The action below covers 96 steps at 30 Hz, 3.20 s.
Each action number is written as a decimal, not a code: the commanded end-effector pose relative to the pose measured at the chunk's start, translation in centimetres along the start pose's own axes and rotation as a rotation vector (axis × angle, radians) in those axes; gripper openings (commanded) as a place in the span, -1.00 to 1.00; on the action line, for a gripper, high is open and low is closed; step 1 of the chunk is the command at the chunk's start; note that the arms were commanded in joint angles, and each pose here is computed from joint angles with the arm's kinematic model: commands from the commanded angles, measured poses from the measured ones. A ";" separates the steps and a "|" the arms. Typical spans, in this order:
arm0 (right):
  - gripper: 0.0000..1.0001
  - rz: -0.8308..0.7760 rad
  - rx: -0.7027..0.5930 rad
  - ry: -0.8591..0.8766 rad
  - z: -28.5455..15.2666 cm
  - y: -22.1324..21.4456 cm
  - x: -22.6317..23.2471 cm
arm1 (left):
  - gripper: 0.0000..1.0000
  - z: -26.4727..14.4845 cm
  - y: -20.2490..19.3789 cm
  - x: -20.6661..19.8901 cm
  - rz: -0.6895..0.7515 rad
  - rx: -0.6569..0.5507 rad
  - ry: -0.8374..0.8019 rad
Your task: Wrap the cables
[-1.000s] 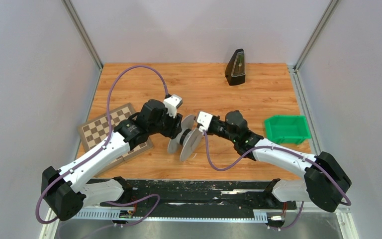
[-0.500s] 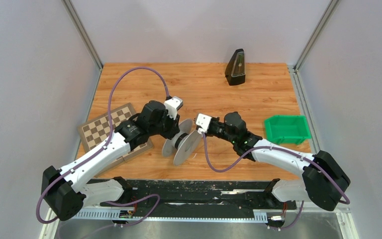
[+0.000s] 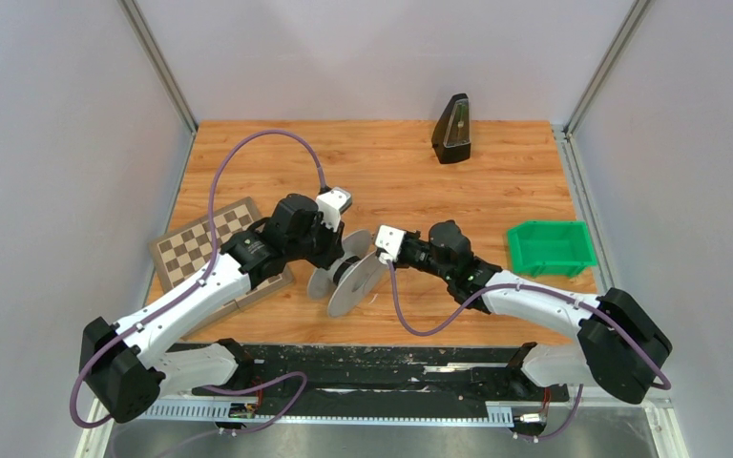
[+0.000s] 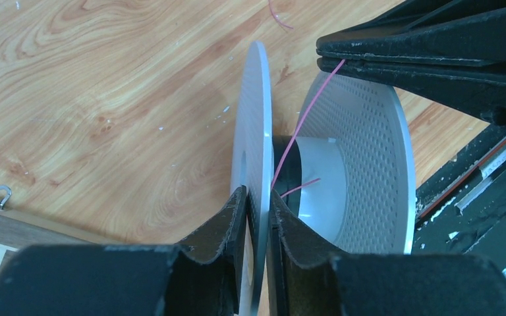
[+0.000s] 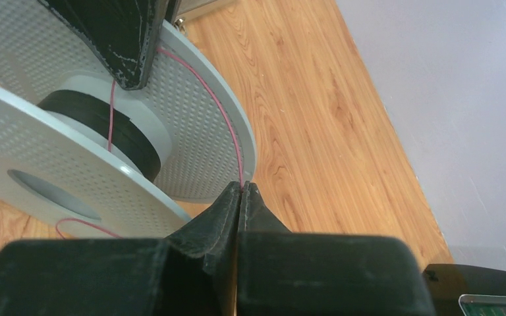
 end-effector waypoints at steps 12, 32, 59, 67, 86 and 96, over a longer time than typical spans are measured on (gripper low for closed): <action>-1.00 -0.001 -0.027 -0.028 -0.2 0.6 -0.1 | -1.00 0.2 -0.4 0.1 0.008 0.041 -0.002; -0.93 0.283 0.111 -0.092 -3.4 0.8 0.6 | -1.00 -3.1 1.4 -1.2 0.024 -0.076 -0.081; 0.21 0.518 -0.257 -0.052 -8.5 3.7 5.0 | -1.00 -11.6 6.4 -3.2 -0.067 -0.278 -0.071; 0.22 0.515 -0.279 -0.031 -6.8 3.2 6.6 | -1.00 -13.7 6.8 -4.3 -0.065 -0.313 -0.152; 0.35 0.326 -0.279 -0.044 -4.4 2.8 7.6 | -1.00 -15.4 6.4 -5.4 -0.067 -0.324 -0.255; -0.95 0.458 -0.252 -0.259 -6.1 1.6 6.3 | -1.00 -15.6 5.6 -5.5 -0.048 -0.318 -0.298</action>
Point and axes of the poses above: each gripper's point midway between its finger pads, its own z axis out along the fingers, its own x axis along the line the jaws close on, y = z × x, the point moved 7 cm from there along -z, back along the fingers, and after that the axes turned 12 degrees about -z, right-handed, at the moved point
